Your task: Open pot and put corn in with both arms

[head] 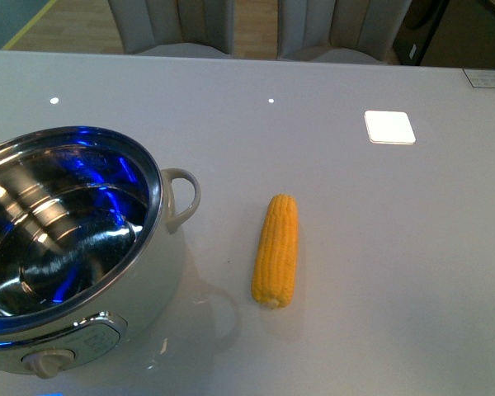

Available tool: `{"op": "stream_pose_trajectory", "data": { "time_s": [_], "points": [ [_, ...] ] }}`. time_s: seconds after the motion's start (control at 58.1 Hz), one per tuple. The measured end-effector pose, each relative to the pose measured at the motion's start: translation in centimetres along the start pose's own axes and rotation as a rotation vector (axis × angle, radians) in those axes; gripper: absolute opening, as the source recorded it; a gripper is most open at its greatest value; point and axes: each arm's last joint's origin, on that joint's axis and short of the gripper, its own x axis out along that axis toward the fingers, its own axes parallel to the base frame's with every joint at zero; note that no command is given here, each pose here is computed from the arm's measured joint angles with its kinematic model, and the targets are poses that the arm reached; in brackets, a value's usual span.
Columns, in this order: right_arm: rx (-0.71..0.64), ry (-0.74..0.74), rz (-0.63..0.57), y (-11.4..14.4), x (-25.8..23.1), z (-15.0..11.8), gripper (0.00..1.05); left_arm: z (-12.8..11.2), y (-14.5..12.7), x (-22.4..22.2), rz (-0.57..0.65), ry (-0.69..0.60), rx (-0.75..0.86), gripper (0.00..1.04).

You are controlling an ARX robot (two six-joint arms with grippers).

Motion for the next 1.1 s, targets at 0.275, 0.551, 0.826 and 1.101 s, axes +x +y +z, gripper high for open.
{"op": "stream_pose_trajectory", "data": {
  "time_s": [0.275, 0.551, 0.826, 1.101],
  "points": [
    [0.000, 0.000, 0.000, 0.0, 0.0, 0.0, 0.96, 7.5, 0.9, -5.9, -0.065, -0.114, -0.023, 0.98],
    [0.000, 0.000, 0.000, 0.0, 0.0, 0.0, 0.96, 11.3, -0.9, -17.5, -0.250, -0.126, -0.083, 0.98],
    [0.000, 0.000, 0.000, 0.0, 0.0, 0.0, 0.96, 11.0, -2.1, -21.8, -0.263, -0.096, -0.100, 0.98],
    [0.000, 0.000, 0.000, 0.0, 0.0, 0.0, 0.96, 11.2, -3.4, -23.7, -0.283, -0.095, -0.104, 0.98]
  ]
}}
